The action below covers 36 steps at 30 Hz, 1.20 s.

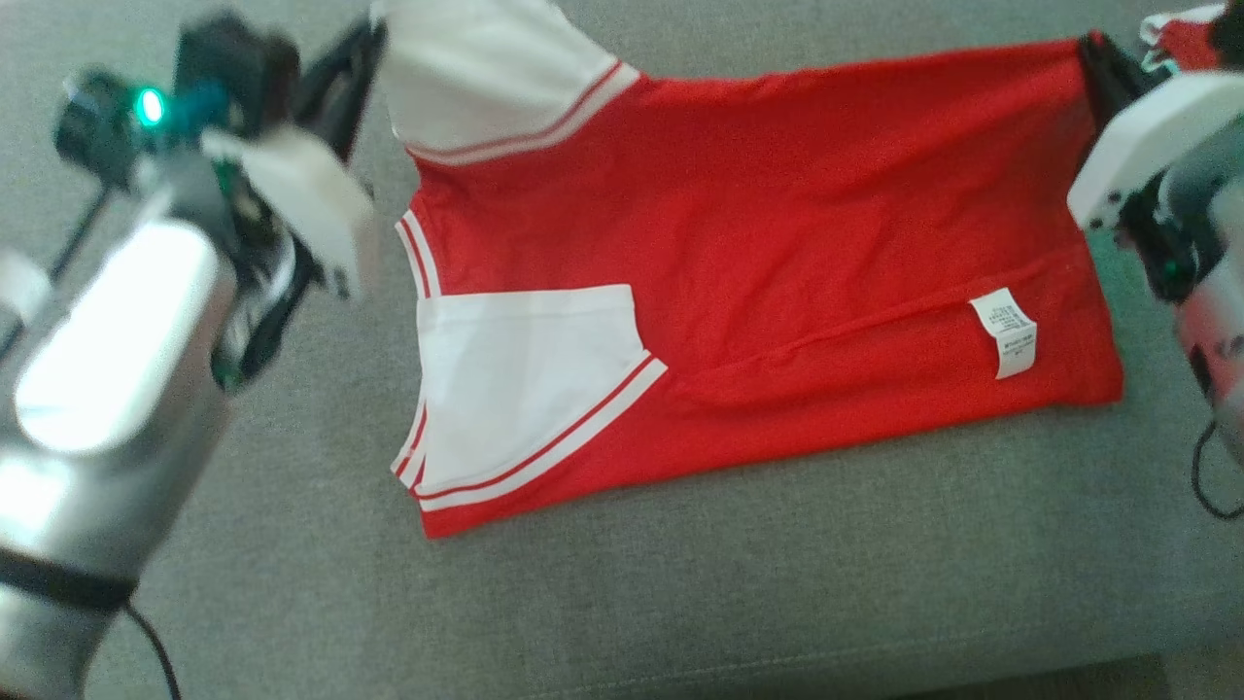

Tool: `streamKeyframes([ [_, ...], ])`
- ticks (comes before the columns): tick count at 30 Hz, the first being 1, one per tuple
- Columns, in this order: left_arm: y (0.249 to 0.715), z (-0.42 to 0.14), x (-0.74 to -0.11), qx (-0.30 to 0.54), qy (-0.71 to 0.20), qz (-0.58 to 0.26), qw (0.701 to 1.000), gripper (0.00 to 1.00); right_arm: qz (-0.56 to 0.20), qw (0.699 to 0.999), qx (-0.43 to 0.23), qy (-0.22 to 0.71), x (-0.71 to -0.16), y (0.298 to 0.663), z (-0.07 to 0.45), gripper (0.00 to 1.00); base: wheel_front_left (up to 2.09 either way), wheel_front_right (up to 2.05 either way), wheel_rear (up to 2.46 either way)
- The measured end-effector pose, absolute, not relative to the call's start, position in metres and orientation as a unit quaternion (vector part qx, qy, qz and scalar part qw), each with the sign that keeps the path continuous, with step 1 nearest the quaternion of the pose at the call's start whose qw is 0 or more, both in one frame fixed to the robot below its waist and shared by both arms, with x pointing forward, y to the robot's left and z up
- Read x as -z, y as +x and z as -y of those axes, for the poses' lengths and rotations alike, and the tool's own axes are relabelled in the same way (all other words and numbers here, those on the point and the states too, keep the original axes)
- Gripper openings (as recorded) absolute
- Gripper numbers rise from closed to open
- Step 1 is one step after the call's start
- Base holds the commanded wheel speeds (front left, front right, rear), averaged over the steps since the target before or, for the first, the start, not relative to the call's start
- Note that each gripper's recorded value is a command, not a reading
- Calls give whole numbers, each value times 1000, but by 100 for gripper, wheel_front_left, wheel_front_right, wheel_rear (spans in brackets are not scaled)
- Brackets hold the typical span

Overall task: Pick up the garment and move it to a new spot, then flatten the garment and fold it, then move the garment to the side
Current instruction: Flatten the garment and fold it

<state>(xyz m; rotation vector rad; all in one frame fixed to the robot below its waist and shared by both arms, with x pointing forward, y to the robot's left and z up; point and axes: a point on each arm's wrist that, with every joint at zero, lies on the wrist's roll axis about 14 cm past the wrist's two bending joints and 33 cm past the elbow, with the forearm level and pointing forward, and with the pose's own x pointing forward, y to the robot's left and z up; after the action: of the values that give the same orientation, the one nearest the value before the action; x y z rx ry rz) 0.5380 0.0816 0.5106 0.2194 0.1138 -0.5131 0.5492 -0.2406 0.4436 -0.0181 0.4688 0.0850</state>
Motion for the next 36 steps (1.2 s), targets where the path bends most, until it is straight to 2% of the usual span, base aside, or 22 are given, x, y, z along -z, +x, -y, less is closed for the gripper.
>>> streamKeyframes([
  [9, 474, -98, -490, 234, 68, -82, 966, 0, -200, 979, -31, 5, -440, 526, 247, 0, 0, 0, 0],
  [19, 425, -86, -479, 241, 33, -107, 964, 0, -201, 979, -1, 30, -417, 502, 256, 0, 0, 0, 0],
  [32, 390, -89, -460, 227, 25, -143, 963, 0, -208, 977, 7, 44, -404, 477, 252, 0, 0, 0, 0],
  [34, 386, -91, -458, 222, 20, -147, 964, 0, -206, 977, 8, 47, -404, 474, 252, 23, 0, 0, 0],
  [35, 385, -91, -457, 220, 17, -148, 964, 0, -206, 977, 9, 49, -403, 471, 253, 43, 0, 0, 0],
  [36, 383, -92, -456, 219, 16, -151, 964, 0, -207, 977, 11, 51, -402, 468, 253, 80, 0, 0, 0],
])
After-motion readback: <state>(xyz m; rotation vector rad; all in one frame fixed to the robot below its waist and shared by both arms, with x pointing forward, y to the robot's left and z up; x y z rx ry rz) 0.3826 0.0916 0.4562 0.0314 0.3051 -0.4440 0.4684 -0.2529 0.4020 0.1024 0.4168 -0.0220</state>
